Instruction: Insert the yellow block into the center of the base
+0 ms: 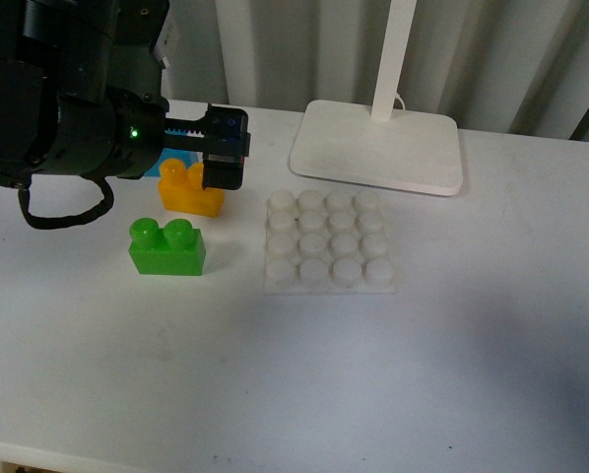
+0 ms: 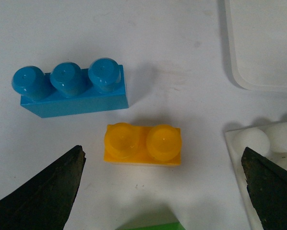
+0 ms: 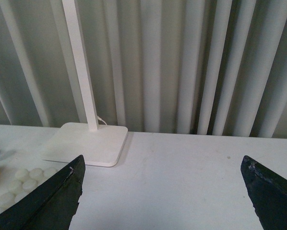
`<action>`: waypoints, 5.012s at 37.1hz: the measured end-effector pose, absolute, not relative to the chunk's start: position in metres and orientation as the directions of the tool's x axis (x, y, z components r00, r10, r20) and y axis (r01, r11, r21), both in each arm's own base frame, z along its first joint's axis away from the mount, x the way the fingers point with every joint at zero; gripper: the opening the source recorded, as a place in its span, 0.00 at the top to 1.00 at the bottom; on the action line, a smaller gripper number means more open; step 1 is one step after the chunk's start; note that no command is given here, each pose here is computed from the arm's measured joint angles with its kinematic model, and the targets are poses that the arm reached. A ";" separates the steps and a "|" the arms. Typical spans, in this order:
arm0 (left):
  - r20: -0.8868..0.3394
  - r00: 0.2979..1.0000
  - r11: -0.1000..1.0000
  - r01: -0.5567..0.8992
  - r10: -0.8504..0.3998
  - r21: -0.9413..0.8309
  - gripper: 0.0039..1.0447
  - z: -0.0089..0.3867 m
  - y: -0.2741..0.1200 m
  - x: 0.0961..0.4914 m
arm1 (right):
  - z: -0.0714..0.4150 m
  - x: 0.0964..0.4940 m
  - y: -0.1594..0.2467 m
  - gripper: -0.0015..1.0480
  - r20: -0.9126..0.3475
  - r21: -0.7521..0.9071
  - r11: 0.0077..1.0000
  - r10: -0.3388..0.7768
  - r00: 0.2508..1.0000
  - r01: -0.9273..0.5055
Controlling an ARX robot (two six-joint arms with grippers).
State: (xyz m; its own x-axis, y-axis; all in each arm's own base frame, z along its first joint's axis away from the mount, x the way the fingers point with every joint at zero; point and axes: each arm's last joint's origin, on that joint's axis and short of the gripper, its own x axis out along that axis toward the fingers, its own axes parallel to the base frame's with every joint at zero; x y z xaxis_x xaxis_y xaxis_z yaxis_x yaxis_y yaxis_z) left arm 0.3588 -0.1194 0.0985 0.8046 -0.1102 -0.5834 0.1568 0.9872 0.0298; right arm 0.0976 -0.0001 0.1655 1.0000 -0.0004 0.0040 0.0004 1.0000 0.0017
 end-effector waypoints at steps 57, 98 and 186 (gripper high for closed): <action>-0.658 0.751 0.986 0.146 -0.056 0.084 0.31 0.051 -0.123 0.388 | 0.165 0.098 0.000 0.09 0.004 0.002 1.000 0.000 1.000 0.000; -0.583 0.786 0.968 0.250 -0.203 0.000 0.38 0.107 -0.206 0.297 | 0.165 0.098 0.000 0.09 0.004 0.002 1.000 0.000 1.000 0.000; -0.661 0.732 0.980 0.198 -0.165 -0.025 0.38 0.067 -0.262 0.308 | 0.165 0.098 0.000 0.09 0.004 0.002 1.000 0.000 1.000 0.000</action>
